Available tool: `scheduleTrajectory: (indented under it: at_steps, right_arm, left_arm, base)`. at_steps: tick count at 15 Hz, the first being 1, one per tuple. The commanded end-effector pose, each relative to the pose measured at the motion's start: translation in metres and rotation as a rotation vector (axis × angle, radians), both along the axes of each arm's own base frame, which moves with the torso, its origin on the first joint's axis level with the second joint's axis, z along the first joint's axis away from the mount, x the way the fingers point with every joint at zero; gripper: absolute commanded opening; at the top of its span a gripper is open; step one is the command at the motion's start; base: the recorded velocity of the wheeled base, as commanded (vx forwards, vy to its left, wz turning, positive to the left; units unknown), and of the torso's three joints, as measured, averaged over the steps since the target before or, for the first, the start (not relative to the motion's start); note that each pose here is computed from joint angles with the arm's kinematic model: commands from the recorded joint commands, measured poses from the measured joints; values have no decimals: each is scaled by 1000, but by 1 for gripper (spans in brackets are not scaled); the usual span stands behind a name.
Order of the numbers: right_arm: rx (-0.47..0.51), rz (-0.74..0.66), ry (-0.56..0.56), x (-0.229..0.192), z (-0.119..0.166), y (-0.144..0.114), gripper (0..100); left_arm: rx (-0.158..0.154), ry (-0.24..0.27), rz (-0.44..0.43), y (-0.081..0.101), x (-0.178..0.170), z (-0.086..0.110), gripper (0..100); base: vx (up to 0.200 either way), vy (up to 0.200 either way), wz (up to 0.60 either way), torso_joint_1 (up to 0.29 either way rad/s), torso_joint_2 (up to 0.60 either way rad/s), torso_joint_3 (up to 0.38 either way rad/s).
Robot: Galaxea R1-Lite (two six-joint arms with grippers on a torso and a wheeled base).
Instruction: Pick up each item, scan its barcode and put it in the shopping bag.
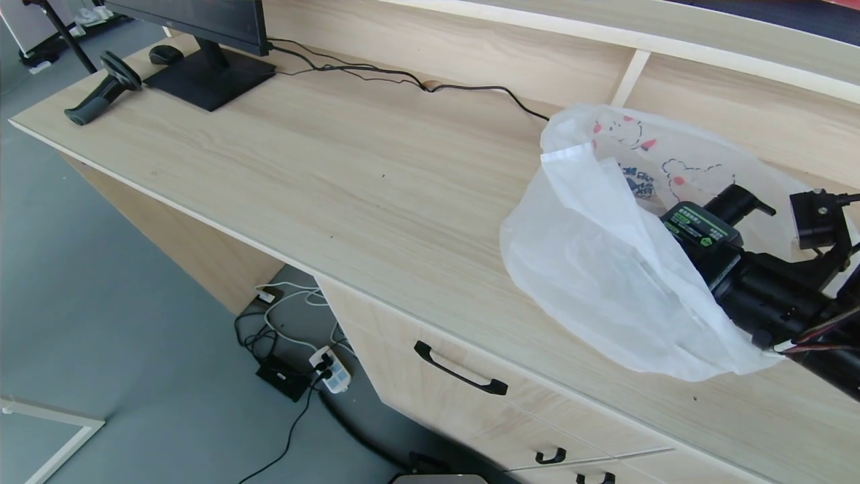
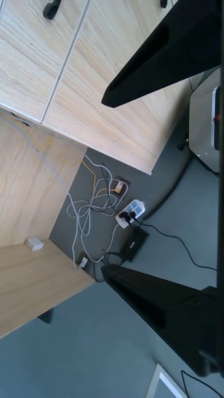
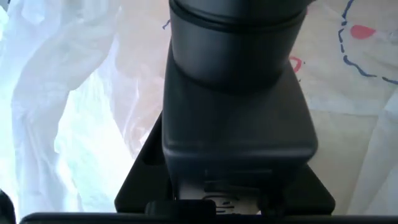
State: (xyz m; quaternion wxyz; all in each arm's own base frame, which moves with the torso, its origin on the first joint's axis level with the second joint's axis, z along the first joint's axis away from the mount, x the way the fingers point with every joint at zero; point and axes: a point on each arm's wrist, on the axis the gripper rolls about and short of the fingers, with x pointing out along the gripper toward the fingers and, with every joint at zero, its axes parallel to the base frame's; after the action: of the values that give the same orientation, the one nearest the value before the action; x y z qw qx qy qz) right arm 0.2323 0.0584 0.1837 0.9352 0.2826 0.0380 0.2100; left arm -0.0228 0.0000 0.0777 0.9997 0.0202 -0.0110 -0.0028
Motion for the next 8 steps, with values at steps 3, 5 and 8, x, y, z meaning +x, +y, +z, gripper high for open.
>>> scheduleTrajectory:
  at_steps: [3, 5, 8]
  right_arm:
    - [-20, 16, 81, 19, -21, 9, 0]
    - [-25, 22, 97, 22, -26, 11, 0]
    - [-26, 22, 100, 25, -27, 12, 100]
  left_arm:
    - [-2, 4, 0, 0, 0, 0, 100]
    - [-2, 4, 0, 0, 0, 0, 100]
    - [-4, 4, 1, 0, 0, 0, 100]
  base:
    - [0, 0, 0, 0, 0, 0]
    - [0, 0, 0, 0, 0, 0]
    - [0, 0, 0, 0, 0, 0]
